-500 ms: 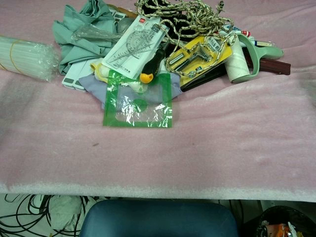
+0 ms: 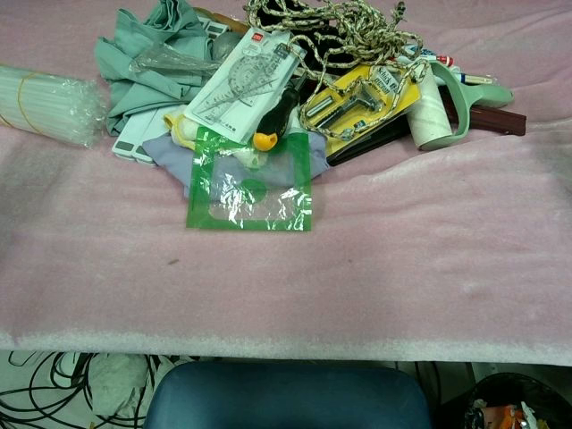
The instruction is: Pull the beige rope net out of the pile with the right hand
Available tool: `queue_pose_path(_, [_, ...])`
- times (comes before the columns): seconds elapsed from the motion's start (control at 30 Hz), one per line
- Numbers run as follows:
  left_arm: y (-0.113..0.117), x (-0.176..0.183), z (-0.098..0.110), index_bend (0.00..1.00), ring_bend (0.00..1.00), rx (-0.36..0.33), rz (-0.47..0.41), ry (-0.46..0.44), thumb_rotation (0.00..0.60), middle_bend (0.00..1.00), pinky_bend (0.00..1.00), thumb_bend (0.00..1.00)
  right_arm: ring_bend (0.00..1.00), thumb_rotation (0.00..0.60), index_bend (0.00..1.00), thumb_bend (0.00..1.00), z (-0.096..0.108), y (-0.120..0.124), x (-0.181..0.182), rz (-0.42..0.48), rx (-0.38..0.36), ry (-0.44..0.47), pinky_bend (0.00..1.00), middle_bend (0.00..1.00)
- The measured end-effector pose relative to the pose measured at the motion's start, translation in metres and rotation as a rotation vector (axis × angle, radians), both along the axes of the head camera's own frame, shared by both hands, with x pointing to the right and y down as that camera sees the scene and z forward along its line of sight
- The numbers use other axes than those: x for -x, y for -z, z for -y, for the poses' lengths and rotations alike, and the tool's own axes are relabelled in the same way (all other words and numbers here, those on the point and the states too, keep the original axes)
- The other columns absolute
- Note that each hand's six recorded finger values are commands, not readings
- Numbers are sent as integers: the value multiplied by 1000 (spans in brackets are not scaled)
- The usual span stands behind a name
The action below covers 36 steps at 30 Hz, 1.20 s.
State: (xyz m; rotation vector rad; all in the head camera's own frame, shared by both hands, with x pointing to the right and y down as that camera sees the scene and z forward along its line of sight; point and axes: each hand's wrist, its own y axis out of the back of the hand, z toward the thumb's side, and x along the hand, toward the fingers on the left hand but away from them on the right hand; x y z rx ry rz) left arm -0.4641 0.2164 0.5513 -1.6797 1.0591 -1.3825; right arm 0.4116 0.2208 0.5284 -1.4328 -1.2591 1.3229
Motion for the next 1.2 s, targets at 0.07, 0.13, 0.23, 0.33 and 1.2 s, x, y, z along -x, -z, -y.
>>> queue_pose_path(0.07, [0, 0, 0, 0, 0, 1, -4, 4, 600, 0, 0, 0, 0, 600, 0, 93, 1, 0, 2, 1, 10, 1, 221, 0])
queue_pose_path(0.13, [0, 0, 0, 0, 0, -1, -5, 7, 600, 0, 0, 0, 0, 600, 0, 94, 3, 0, 7, 14, 19, -1, 221, 0])
queue_pose_path(0.23, [-1, 2, 1, 0, 0, 0, -3, 12, 600, 0, 0, 0, 2, 600, 0, 94, 10, 2, 18, 60, 30, -8, 221, 6])
queue_pose_path(0.33, [-3, 2, 2, 0, 0, 9, -9, 16, 600, 0, 0, 0, 29, 600, 0, 94, 23, 2, 37, 118, 47, 1, 221, 62])
queue_pose_path(1.2, [-8, 6, 9, 0, 0, 66, -56, 65, 600, 0, 0, 0, 89, 600, 140, 111, 159, -90, 252, 200, 160, 266, 221, 147])
